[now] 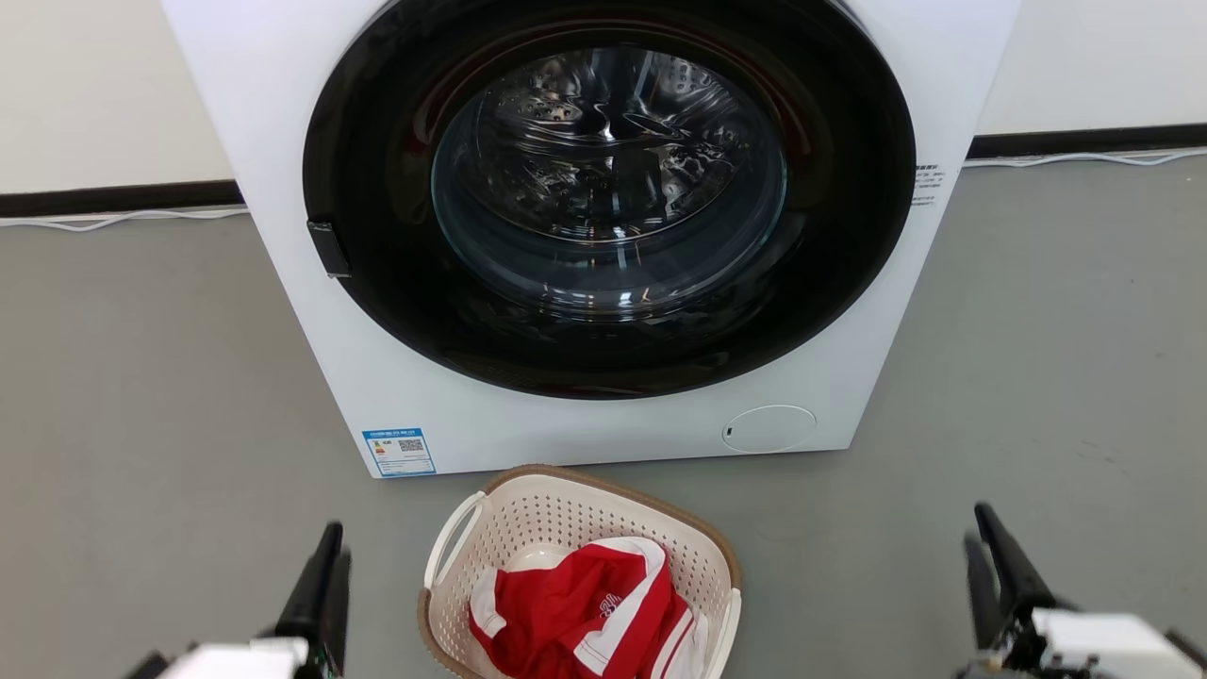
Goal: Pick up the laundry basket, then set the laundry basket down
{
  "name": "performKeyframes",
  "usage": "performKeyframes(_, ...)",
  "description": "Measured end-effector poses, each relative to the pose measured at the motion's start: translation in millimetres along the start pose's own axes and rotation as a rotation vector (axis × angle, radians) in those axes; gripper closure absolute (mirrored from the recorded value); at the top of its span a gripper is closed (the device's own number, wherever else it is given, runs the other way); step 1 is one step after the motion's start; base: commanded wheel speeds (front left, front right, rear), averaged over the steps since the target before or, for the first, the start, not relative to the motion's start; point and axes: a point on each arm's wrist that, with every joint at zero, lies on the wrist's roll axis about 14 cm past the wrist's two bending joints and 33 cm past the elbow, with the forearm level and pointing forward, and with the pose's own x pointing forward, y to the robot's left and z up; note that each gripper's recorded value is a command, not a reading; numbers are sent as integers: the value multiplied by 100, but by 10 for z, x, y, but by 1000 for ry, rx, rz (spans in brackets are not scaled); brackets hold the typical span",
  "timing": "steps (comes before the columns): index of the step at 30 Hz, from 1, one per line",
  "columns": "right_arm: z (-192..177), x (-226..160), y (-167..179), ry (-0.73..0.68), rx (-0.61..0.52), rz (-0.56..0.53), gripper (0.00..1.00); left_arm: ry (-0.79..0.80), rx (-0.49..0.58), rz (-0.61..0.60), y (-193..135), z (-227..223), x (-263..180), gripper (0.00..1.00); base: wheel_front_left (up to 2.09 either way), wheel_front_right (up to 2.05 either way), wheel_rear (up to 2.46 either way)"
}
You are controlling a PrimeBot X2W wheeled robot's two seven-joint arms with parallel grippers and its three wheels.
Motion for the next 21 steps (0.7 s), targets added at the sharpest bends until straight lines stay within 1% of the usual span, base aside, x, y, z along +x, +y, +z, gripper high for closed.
performKeyframes(2, -9, -78, -180, -2, 8, -51, 0, -3, -7, 52, 178, -2, -77, 0, 0, 0, 0)
performKeyframes(4, -20, -124, -258, -2, 12, -74, 0, -7, -9, 76, 264, 0, -125, 0, 0, 0, 0)
performKeyframes(12, -33, -127, -237, -5, -15, -68, 0, -14, 23, 55, 179, -11, -110, 0, 0, 0, 0)
performKeyframes(21, -43, -122, -193, -9, -97, -57, 0, -14, 91, 34, 77, -28, -96, 0, 0, 0, 0)
